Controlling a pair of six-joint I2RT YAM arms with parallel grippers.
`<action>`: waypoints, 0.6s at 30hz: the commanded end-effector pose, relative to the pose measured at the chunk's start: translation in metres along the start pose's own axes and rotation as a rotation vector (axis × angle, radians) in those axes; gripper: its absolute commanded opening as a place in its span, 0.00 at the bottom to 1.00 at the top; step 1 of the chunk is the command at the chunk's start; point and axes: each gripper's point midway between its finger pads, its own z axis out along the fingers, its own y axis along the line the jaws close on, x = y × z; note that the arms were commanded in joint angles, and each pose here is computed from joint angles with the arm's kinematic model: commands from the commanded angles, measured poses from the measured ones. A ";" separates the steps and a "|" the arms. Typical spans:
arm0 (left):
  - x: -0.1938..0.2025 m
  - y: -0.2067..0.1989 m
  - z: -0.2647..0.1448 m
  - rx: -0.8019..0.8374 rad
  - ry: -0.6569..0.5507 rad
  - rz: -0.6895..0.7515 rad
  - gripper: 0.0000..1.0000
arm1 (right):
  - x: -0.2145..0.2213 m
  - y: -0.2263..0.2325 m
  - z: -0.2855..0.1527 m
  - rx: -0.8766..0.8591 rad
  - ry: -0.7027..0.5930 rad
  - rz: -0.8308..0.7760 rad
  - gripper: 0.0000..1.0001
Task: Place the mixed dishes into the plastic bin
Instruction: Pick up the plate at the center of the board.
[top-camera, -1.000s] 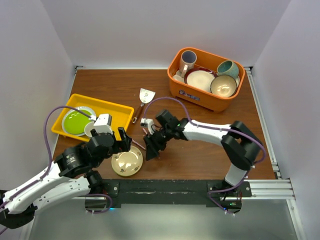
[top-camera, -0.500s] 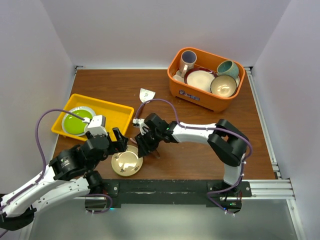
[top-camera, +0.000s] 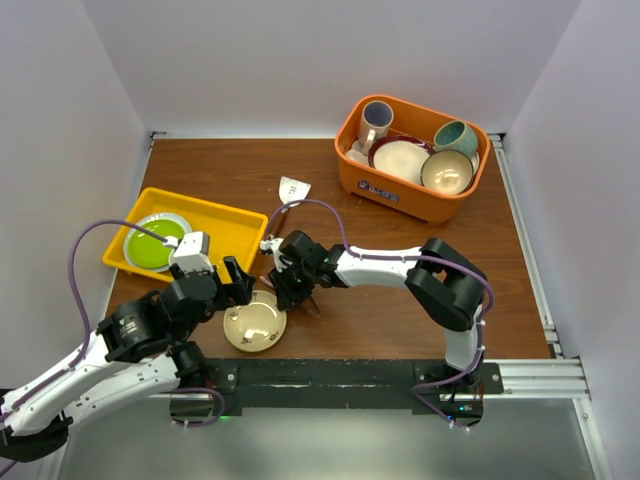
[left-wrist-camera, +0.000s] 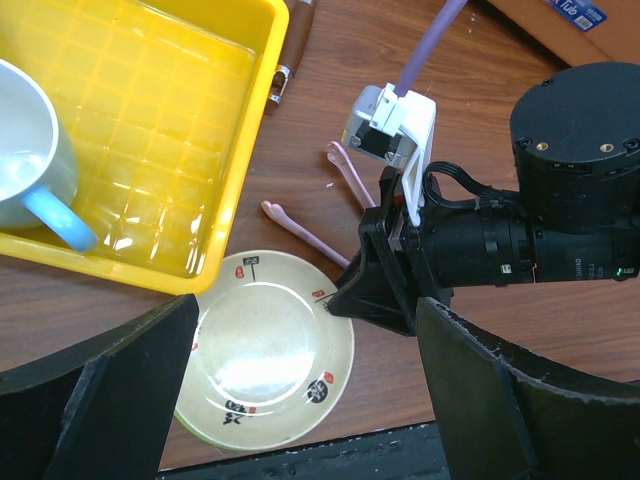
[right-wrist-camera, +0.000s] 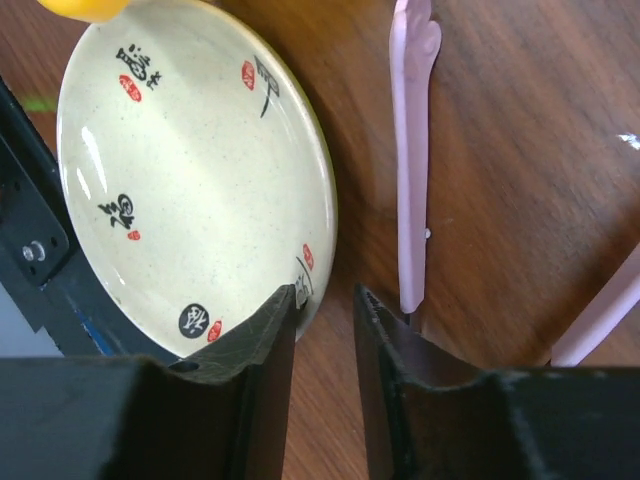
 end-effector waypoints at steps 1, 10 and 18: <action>-0.004 0.000 0.002 -0.005 -0.027 -0.028 0.96 | -0.023 0.005 -0.014 0.031 -0.064 -0.053 0.26; -0.002 -0.002 0.004 0.000 -0.017 -0.027 0.96 | -0.026 0.013 -0.022 -0.006 -0.071 -0.081 0.13; -0.001 -0.007 0.007 0.007 -0.010 -0.013 0.96 | -0.036 0.026 -0.040 -0.051 -0.105 -0.158 0.08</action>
